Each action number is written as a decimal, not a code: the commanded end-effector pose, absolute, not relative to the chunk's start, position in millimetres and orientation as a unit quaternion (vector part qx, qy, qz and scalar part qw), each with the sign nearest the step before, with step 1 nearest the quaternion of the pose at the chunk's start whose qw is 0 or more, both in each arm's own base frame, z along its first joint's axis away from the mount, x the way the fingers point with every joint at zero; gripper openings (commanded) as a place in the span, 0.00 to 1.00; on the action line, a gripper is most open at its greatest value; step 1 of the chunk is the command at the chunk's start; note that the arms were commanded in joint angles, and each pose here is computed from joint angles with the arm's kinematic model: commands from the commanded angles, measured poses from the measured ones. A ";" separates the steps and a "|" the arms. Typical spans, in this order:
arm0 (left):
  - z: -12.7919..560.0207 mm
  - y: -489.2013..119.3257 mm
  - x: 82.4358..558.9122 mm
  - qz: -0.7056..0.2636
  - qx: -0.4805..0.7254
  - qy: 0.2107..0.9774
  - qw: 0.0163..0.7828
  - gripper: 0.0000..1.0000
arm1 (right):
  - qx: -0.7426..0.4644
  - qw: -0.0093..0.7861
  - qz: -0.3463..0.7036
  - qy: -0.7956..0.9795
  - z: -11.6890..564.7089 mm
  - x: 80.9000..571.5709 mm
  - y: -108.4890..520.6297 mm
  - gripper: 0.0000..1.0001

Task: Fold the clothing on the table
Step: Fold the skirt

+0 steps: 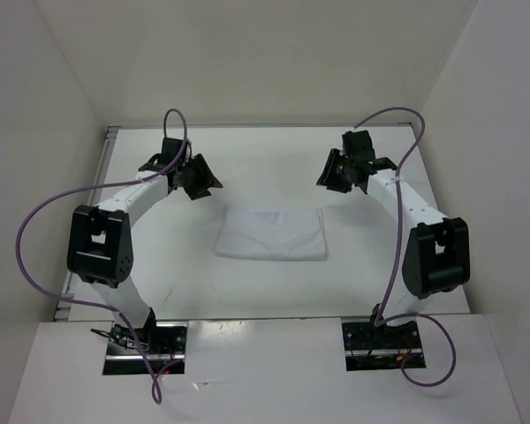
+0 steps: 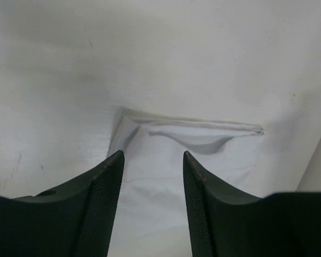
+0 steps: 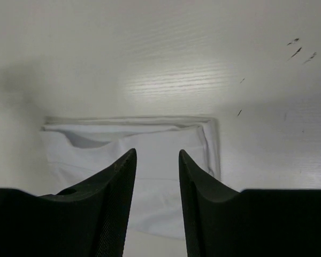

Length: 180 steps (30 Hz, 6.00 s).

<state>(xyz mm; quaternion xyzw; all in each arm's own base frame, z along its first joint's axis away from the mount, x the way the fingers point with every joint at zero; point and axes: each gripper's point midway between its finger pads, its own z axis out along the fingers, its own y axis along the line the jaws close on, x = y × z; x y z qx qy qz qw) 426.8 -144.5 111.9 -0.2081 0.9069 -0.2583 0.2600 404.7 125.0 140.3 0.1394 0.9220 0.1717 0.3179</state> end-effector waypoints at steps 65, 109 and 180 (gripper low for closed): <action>-26.0 -315.6 273.6 -0.241 0.118 0.963 0.035 0.05 | 0.134 0.149 0.228 0.953 86.2 291.5 154.2 0.00; 7.9 -194.6 304.3 -0.153 -0.053 0.980 0.112 0.04 | 0.060 0.181 0.292 0.937 153.8 309.7 207.4 0.00; 103.5 -132.3 305.2 -0.156 -0.106 0.955 0.228 0.06 | -0.083 0.055 0.369 0.924 73.7 297.1 408.2 0.00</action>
